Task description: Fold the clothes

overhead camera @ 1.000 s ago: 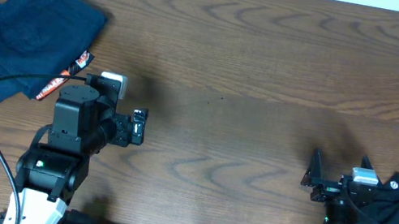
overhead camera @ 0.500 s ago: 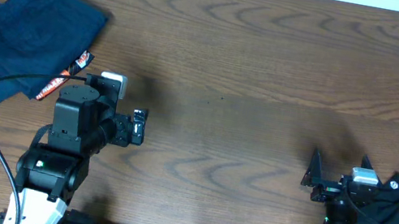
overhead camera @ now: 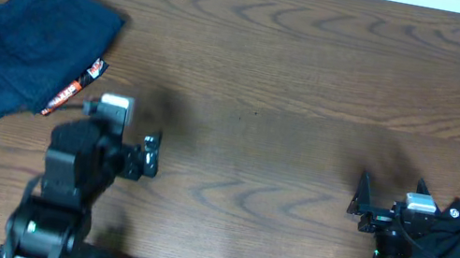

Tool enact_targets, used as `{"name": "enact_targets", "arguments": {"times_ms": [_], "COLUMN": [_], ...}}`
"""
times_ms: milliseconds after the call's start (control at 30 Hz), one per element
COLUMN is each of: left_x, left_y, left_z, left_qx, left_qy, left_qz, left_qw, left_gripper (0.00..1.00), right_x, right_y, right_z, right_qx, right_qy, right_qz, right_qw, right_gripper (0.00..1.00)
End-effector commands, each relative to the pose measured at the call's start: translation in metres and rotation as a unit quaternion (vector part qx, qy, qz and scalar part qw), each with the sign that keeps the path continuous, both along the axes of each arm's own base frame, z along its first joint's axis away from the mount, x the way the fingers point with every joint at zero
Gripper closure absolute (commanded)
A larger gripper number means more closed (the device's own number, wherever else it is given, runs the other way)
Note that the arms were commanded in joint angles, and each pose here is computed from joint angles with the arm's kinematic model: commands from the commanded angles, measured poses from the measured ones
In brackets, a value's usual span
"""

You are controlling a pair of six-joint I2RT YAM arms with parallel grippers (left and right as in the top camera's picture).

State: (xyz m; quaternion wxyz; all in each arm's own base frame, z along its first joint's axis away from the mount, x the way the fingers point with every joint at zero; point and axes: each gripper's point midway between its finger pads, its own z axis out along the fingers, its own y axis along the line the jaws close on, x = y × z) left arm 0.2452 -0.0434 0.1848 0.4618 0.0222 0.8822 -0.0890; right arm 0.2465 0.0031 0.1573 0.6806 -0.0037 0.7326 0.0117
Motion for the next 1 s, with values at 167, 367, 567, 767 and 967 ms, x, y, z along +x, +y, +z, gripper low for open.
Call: {"name": "enact_targets", "arguments": {"times_ms": [167,367,567,767,967], "left_x": [-0.016,-0.006,0.0,0.0,-0.002], "left_y": [0.01,0.009,0.012,0.018,0.026], "left_z": [-0.038,-0.039,-0.014,-0.013,-0.047], "left_qx": [0.009,-0.006,-0.015,-0.011,0.003], "left_qy": [-0.093,-0.196,-0.286,-0.288,-0.222], "left_qz": [0.016,0.018,0.031,0.045,0.059], "left_qw": [0.995,0.98,0.958,0.957,0.973], "left_gripper": [0.02,0.02,0.02,0.02,0.02], "right_x": [0.0,0.0,0.0,0.0,0.0], "right_y": [-0.002,-0.002,-0.002,-0.002,-0.002], "right_z": [0.0,0.0,-0.001,-0.001,-0.001], "right_qx": [-0.007,-0.007,-0.007,-0.007,-0.007], "right_qy": [0.0,0.0,0.0,0.0,0.0], "right_qz": [-0.003,-0.003,-0.003,-0.003,-0.003], "right_qw": [1.0,1.0,1.0,1.0,1.0], "right_gripper": [0.01,0.01,0.01,0.01,0.01]}}
